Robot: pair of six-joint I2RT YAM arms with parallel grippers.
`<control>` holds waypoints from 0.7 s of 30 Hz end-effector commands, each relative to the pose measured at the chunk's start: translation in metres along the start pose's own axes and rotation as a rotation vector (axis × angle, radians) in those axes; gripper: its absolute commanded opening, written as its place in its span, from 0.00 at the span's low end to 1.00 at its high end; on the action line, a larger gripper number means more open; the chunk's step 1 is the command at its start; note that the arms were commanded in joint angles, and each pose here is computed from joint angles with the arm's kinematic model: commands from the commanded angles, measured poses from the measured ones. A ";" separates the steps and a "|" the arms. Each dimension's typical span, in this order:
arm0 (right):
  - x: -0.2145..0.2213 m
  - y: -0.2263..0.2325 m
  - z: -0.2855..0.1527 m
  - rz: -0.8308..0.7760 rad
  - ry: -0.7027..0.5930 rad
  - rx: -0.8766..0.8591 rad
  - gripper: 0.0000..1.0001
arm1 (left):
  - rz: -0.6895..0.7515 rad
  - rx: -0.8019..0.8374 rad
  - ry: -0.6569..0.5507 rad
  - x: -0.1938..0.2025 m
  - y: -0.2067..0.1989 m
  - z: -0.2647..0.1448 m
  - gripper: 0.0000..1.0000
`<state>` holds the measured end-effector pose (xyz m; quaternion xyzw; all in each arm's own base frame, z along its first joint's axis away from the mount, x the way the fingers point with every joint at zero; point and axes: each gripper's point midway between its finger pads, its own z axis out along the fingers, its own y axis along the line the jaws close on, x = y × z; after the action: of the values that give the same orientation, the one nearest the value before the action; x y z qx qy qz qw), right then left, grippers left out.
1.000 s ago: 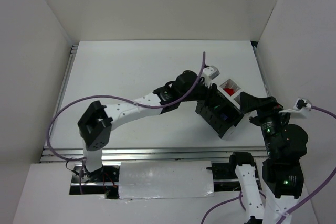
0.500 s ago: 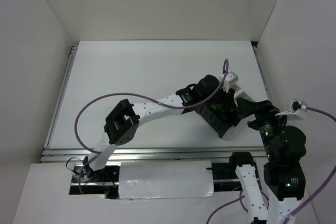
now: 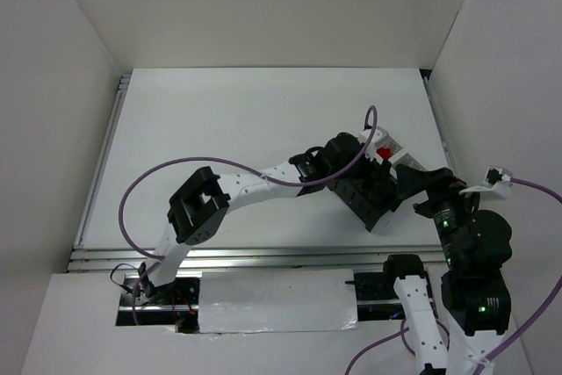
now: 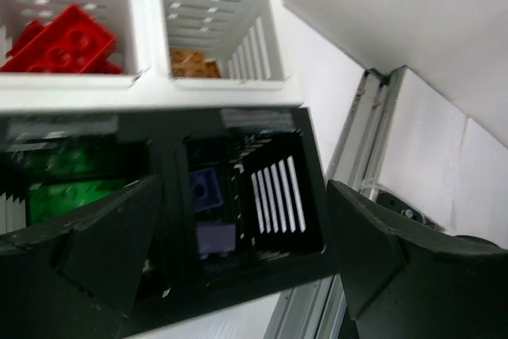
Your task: Sort the legos into containers by color
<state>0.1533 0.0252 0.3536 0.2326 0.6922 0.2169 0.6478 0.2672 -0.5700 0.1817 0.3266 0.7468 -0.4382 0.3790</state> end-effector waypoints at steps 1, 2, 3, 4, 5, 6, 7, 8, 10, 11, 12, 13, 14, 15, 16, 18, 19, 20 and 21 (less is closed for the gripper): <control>-0.011 0.007 -0.002 -0.062 -0.014 -0.021 1.00 | 0.025 -0.040 -0.113 -0.044 -0.009 -0.028 0.97; -0.013 0.010 -0.005 -0.077 -0.012 -0.029 1.00 | 0.032 -0.064 -0.145 -0.060 -0.011 -0.042 0.98; -0.012 0.011 -0.005 -0.093 0.000 -0.034 1.00 | 0.026 -0.147 -0.143 -0.061 0.001 -0.052 0.99; -0.017 0.016 -0.008 -0.108 -0.003 -0.048 1.00 | 0.021 -0.219 -0.151 -0.063 0.012 -0.062 1.00; -0.016 0.020 -0.011 -0.133 0.011 -0.069 1.00 | 0.010 -0.274 -0.188 -0.080 0.014 -0.083 1.00; -0.014 0.022 -0.010 -0.152 0.035 -0.084 1.00 | -0.008 -0.413 -0.211 -0.086 0.038 -0.100 1.00; -0.016 0.026 -0.012 -0.175 0.041 -0.104 1.00 | -0.019 -0.505 -0.166 -0.078 0.052 -0.118 0.99; -0.020 0.022 -0.012 -0.208 0.033 -0.082 1.00 | -0.053 -0.582 -0.200 -0.092 0.060 -0.146 0.99; -0.032 0.008 -0.014 -0.250 0.004 -0.012 1.00 | -0.088 -0.806 -0.224 -0.097 0.084 -0.208 1.00; -0.035 0.003 -0.018 -0.266 -0.007 0.002 1.00 | -0.098 -0.877 -0.240 -0.100 0.092 -0.233 1.00; -0.040 0.006 -0.025 -0.284 -0.014 -0.030 1.00 | -0.097 -1.000 -0.266 -0.097 0.107 -0.262 1.00; -0.045 0.003 -0.029 -0.292 -0.029 -0.028 1.00 | -0.121 -1.051 -0.297 -0.102 0.103 -0.302 1.00; -0.052 -0.006 -0.036 -0.298 -0.053 0.003 1.00 | -0.136 -1.106 -0.321 -0.103 0.108 -0.328 1.00; -0.062 -0.005 -0.045 -0.300 -0.073 -0.008 1.00 | -0.143 -1.157 -0.330 -0.098 0.111 -0.350 1.00; -0.065 -0.005 -0.050 -0.300 -0.070 -0.032 1.00 | -0.158 -1.234 -0.380 -0.099 0.108 -0.396 1.00; -0.076 -0.006 -0.066 -0.296 -0.077 -0.050 1.00 | -0.192 -1.279 -0.464 -0.101 0.097 -0.453 1.00; -0.079 -0.006 -0.072 -0.292 -0.077 -0.068 1.00 | -0.197 -1.348 -0.468 -0.091 0.097 -0.480 1.00; -0.085 -0.004 -0.082 -0.285 -0.083 -0.092 1.00 | -0.209 -1.366 -0.493 -0.089 0.093 -0.501 1.00; -0.088 -0.004 -0.088 -0.283 -0.087 -0.105 1.00 | -0.267 -1.360 -0.570 -0.088 0.086 -0.530 1.00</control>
<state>0.0900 -0.0093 0.4239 0.1029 0.6822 0.1731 0.7029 0.2657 -0.1491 0.3927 -0.1269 0.7815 -0.0682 0.6071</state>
